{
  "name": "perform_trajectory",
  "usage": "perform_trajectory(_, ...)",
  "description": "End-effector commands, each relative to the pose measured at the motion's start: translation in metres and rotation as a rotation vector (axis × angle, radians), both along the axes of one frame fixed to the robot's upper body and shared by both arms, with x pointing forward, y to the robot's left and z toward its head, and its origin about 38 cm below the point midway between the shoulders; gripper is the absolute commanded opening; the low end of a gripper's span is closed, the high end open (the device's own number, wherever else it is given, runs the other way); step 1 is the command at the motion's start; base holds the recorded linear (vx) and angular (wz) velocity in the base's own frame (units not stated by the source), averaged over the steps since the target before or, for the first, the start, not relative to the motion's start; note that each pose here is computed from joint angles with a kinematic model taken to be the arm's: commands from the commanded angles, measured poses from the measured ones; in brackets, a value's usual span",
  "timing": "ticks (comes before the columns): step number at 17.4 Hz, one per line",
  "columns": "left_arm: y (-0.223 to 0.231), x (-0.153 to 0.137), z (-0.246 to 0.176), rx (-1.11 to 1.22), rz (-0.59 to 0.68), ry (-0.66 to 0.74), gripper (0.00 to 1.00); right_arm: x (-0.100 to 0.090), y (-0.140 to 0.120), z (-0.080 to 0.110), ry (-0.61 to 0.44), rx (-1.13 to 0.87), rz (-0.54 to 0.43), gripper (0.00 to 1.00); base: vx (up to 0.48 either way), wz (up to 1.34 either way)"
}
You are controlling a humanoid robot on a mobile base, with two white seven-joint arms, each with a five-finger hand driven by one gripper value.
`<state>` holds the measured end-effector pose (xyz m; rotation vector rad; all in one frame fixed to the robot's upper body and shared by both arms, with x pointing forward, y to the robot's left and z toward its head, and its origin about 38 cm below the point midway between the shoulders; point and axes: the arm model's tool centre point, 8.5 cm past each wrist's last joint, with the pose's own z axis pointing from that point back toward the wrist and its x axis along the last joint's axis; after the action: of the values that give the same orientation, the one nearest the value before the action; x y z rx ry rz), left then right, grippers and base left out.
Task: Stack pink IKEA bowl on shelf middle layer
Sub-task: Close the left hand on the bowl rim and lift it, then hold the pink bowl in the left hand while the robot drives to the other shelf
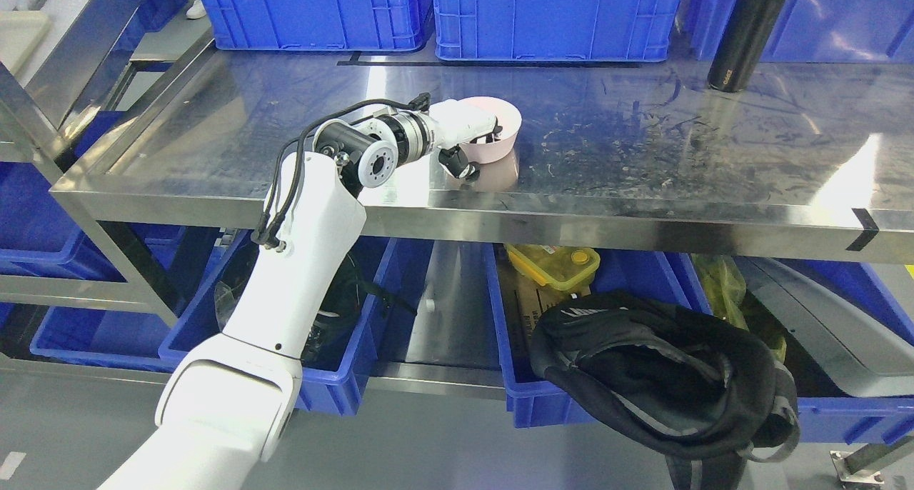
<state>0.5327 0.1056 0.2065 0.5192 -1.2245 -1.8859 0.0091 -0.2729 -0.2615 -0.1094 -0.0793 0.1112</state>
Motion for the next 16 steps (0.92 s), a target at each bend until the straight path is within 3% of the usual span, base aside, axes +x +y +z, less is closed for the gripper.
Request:
perform_trajectory(1, 0.028, 0.011, 0.011, -0.089, 0.062, -0.003, 0.1, -0.009, -0.011, 0.001, 0.006, -0.016, 0.0, 1.0, 0.0, 0.0)
perform_trajectory(9, 0.059, -0.005, 0.069, -0.206, 0.015, -0.218, 0.1, -0.009, -0.011, 0.001, 0.006, -0.016, 0.0, 1.0, 0.0, 0.0)
perform_trajectory(16, 0.087, -0.068, 0.063, -0.285, -0.192, -0.417, 0.1, -0.009, -0.011, 0.001, 0.006, -0.016, 0.0, 1.0, 0.0, 0.0)
